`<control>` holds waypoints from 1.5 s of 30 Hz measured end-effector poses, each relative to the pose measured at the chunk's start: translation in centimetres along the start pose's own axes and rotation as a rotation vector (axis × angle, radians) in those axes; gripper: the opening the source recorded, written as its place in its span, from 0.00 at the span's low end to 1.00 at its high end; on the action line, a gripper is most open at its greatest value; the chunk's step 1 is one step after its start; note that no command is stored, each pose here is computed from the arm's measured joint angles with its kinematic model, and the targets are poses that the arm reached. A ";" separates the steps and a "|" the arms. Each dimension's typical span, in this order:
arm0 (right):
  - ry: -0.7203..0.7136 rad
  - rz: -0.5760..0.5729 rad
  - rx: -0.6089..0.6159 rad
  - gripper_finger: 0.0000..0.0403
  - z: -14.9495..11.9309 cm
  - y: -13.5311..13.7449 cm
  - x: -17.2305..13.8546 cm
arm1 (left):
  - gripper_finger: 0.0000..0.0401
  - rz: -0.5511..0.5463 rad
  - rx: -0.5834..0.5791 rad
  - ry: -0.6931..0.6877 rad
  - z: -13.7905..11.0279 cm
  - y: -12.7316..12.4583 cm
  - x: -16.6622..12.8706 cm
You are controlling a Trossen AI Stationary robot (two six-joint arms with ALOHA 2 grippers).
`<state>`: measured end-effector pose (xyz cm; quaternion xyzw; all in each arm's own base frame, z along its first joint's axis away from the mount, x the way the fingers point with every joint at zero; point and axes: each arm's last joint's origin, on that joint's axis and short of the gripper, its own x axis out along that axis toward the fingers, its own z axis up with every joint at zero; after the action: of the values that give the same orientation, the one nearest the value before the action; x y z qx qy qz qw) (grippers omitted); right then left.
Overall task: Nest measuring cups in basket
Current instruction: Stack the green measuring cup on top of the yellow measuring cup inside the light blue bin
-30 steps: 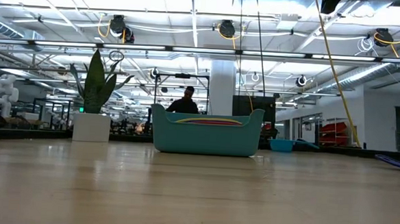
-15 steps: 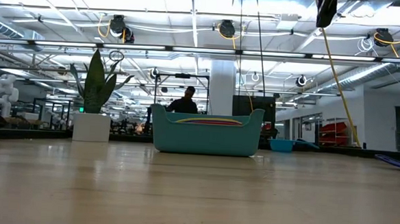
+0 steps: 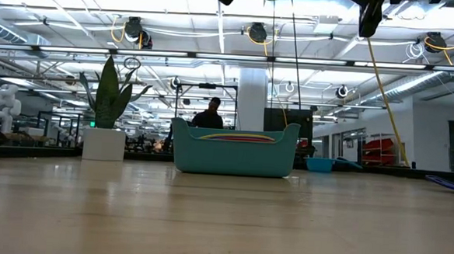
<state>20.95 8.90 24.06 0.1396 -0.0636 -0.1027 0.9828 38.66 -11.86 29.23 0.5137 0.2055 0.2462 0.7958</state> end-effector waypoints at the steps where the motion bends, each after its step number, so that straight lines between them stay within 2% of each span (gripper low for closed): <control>1: 0.004 -0.001 0.003 0.00 0.0 0.0 0.0 | 0.48 0.002 -0.005 0.004 -0.1 0.0 0.1; 5: 0.016 -0.003 0.003 0.00 -0.2 0.0 0.0 | 0.39 0.004 -0.006 0.016 -0.3 0.1 0.5; 17: 0.022 0.017 0.027 0.00 -0.2 0.0 0.0 | 0.04 -0.057 0.127 0.036 -1.3 -0.4 1.3; 21: 0.029 0.057 0.027 0.02 -0.1 0.1 0.0 | 0.04 -0.058 0.172 0.022 -1.0 -0.6 0.9; 24: 0.042 0.101 0.012 0.07 -0.2 0.3 -0.1 | 0.04 -0.064 0.178 0.007 -0.8 -0.7 0.6; 28: 0.078 0.167 -0.015 0.19 -0.2 0.4 -0.3 | 0.02 -0.065 0.106 -0.011 -0.6 -0.6 0.4; 32: 0.106 0.242 -0.019 0.30 0.2 0.5 -0.8 | 0.03 -0.151 0.050 -0.138 -0.3 -0.6 0.3; 36: 0.137 0.408 -0.008 0.38 1.1 0.6 -1.6 | 0.02 -0.286 0.029 -0.313 0.0 -0.7 0.1; 41: 0.219 0.558 0.046 0.41 2.0 0.7 -3.3 | 0.03 -0.464 0.007 -0.506 0.3 -0.3 -0.9; 45: 0.253 0.591 0.035 0.40 2.3 0.7 -4.3 | 0.02 -0.632 -0.051 -0.742 0.7 0.4 -1.8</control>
<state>16.51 9.87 26.03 0.1434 0.0197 0.2064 0.9677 37.58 -13.27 29.97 0.4596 0.0475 -0.2021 0.8635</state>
